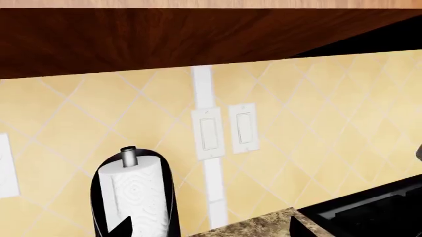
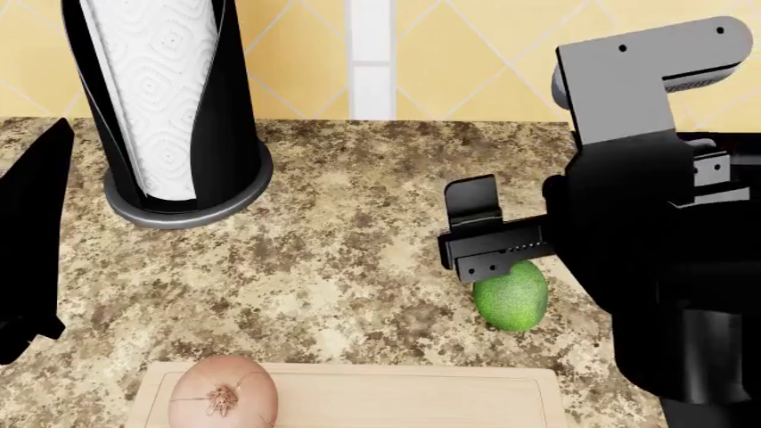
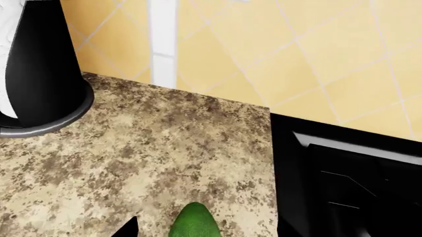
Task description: Place the avocado, onion, tomato and bell pepper on the cutting board.
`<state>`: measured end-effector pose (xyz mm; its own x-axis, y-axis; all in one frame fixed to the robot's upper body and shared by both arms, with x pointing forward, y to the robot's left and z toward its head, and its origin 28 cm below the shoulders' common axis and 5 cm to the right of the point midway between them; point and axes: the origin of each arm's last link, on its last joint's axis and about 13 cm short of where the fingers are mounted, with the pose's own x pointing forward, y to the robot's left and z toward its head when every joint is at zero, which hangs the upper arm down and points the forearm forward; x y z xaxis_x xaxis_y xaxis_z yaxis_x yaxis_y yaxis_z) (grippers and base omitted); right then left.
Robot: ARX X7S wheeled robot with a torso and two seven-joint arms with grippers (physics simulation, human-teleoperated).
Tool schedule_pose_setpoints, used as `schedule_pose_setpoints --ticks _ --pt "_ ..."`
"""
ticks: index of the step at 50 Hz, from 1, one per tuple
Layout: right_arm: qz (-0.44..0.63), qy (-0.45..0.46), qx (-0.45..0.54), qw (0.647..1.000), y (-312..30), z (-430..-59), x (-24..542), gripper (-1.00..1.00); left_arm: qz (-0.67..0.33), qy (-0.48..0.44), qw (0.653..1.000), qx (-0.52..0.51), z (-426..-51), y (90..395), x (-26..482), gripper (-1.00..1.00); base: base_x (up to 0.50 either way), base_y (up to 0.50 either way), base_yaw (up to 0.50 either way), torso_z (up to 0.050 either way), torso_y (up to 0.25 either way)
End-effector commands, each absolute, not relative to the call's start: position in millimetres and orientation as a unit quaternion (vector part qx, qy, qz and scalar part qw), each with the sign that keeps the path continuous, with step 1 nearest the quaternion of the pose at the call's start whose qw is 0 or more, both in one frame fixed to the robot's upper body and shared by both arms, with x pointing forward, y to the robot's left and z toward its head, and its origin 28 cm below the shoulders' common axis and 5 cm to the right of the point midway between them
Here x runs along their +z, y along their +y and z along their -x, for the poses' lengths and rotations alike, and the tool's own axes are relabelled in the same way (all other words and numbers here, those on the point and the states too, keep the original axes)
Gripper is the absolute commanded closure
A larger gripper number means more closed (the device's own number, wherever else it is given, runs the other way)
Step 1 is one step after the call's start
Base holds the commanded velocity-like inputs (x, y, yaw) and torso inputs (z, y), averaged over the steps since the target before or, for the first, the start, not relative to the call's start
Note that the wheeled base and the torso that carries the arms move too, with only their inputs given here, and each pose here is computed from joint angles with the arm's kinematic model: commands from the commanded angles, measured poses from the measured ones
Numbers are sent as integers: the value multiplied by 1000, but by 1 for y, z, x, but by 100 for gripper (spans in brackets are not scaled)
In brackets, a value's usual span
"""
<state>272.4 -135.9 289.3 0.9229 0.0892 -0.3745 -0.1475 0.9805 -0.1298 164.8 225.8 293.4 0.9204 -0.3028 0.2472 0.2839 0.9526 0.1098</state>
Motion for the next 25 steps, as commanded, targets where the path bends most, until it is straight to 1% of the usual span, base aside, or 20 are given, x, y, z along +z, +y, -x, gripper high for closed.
schedule_pose_setpoints --ticks 1,11,25 --pt "83 207 64 973 -134 -282 278 -100 -32 -147 976 -156 -161 224 293 -100 0 0 0 0 0" --pt "79 208 75 972 -128 -296 272 -100 -28 -142 976 -160 -159 220 292 -100 0 0 0 0 0" --pt "65 226 81 969 -120 -314 253 -100 -20 -143 978 -154 -154 224 295 -100 0 0 0 0 0"
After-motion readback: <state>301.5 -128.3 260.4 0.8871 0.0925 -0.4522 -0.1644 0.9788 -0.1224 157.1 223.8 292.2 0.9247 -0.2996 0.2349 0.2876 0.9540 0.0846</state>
